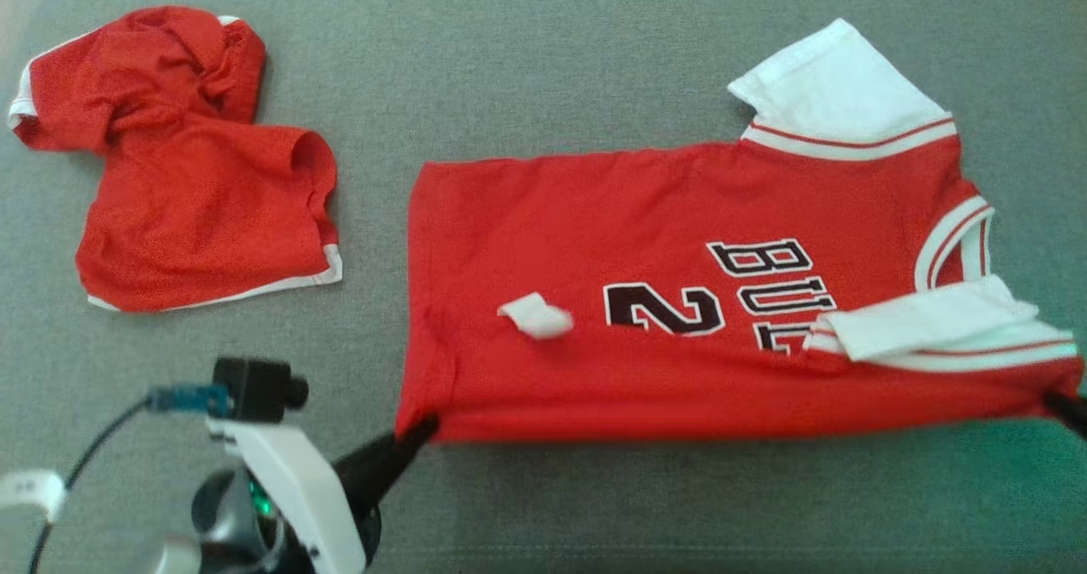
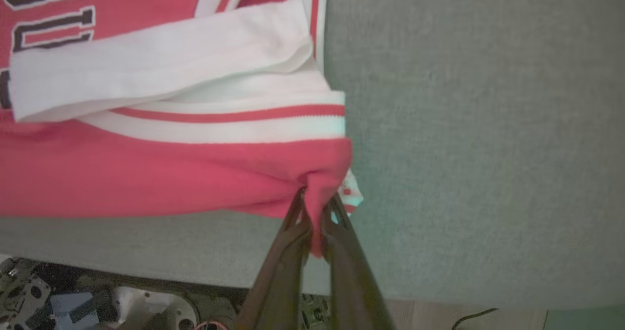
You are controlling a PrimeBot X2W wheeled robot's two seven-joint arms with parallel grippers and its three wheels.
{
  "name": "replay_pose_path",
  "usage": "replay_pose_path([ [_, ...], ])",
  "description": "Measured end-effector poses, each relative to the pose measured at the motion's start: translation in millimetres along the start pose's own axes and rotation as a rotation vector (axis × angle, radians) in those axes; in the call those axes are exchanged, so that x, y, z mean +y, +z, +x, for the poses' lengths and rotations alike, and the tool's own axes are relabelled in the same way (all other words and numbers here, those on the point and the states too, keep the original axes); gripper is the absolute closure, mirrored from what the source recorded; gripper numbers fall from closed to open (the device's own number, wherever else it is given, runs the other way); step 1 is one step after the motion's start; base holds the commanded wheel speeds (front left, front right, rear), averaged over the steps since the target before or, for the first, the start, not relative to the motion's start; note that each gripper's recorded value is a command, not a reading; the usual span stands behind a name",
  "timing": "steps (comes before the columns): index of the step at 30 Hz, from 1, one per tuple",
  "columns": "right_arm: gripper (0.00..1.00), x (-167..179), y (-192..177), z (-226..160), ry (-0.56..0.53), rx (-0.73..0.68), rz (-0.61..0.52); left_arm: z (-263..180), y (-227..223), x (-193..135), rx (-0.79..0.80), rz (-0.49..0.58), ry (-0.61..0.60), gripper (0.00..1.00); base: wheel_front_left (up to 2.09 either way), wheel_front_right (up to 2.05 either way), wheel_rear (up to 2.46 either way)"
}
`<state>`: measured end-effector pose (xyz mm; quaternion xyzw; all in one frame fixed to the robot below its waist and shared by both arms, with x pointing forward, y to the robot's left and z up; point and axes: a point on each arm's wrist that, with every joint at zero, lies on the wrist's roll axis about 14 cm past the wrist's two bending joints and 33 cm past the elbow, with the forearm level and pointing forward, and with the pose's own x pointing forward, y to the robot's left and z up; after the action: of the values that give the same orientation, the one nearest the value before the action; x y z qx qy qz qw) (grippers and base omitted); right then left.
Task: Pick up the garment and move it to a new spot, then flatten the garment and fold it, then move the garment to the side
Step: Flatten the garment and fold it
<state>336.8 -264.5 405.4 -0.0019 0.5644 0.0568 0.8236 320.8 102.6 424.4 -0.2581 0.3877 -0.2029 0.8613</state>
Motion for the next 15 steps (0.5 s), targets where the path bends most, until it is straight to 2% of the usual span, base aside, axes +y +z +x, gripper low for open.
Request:
replay_pose_path([
  [4,1.0,1.8,-20.9,0.7,0.0,0.044,-0.002,-4.1,-27.0,4.5,0.049,-0.049,0.023,1.0,0.0,0.0,0.0],
  [5,0.6,4.3,-24.3,2.3,0.006,0.05,-0.004,-4.3,-33.4,5.8,0.059,-0.057,0.032,1.0,0.0,0.0,0.0],
  [6,0.0,7.6,-28.7,4.3,0.009,0.061,-0.014,-3.7,-39.1,6.6,0.067,-0.059,0.044,0.89,0.0,0.0,0.0],
  [7,0.0,11.6,-31.8,6.5,0.015,0.067,-0.028,-3.4,-44.6,7.2,0.079,-0.055,0.051,0.58,0.0,0.0,0.0],
  [8,0.0,13.3,-34.4,8.1,0.016,0.069,-0.037,-3.2,-49.3,8.0,0.09,-0.05,0.058,0.03,0.0,0.0,0.0],
  [9,0.0,13.5,-35.6,9.3,0.013,0.067,-0.044,-3.1,-53.1,9.7,0.096,-0.046,0.07,0.0,0.0,0.0,0.0],
  [12,0.0,8.2,-30.3,8.0,-0.001,0.045,-0.061,-3.6,-52.6,16.2,0.09,-0.005,0.106,0.0,0.0,0.0,0.0],
  [15,0.0,-5.3,-4.4,-0.3,-0.037,-0.031,-0.079,-7.9,-40.7,30.3,0.062,0.066,0.173,0.0,0.0,0.0,0.0],
])
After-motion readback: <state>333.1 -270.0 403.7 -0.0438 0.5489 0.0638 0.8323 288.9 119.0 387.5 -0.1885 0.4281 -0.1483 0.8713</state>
